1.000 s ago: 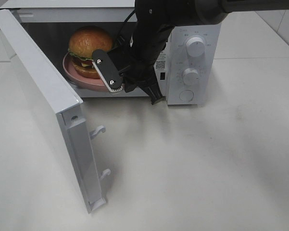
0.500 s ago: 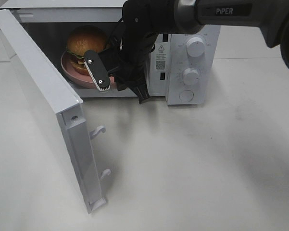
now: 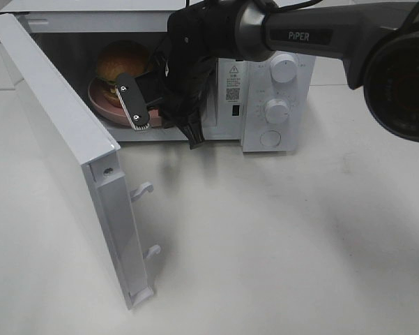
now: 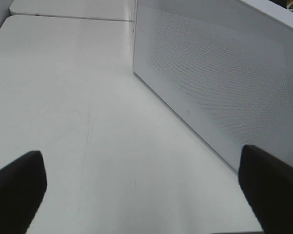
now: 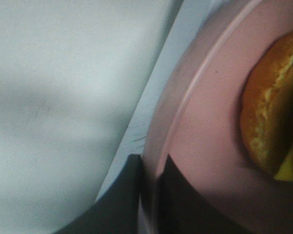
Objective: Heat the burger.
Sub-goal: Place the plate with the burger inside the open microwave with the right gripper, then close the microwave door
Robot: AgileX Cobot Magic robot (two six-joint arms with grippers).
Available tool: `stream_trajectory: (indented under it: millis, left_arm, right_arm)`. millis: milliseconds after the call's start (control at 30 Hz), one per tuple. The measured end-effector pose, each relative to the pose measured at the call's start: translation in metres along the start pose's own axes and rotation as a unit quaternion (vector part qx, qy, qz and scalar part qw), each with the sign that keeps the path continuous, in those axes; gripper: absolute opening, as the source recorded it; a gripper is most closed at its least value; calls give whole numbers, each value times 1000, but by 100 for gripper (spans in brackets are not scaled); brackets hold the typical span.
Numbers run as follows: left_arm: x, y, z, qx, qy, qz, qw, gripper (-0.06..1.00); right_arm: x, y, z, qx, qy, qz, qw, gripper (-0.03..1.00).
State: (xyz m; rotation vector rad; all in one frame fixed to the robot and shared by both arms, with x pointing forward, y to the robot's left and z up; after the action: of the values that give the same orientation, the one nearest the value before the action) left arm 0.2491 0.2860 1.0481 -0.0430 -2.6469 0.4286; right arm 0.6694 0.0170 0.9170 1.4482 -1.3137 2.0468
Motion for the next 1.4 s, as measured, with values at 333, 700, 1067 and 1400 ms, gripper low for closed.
stream_trajectory:
  millis: [333,700,1067,1400]
  left_arm:
    - [0,1,0,-4,-1,-7,1000,99]
    - [0,2,0,-4,-1,-7,1000,99]
    - [0,2,0,-4,-1,-7,1000,99]
    - [0,2,0,-4,-1,-7,1000,99]
  right_arm:
    - [-4,-8,1,-27,4,36,999,33]
    - [-4,-6,1,-60,6,25,998,50]
    - [10,-7,2,-121,2,31,992,76]
    - [22,22,1,-117,-2,20,993,78]
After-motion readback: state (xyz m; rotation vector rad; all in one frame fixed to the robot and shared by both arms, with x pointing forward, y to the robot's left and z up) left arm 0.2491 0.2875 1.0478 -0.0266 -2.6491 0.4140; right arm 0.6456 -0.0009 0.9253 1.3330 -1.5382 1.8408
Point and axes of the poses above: a point on each arm's last joint axis where the gripper is mounted, x pointing back along that axis away from the gripper, y along the wrist's bending axis when the last joint is at zero, z = x × y, the point moved 2 cm from there along -x, pointing out along that axis toward the gripper, and after that the axes turned 14 degrees about x, right-handed, at the moved point
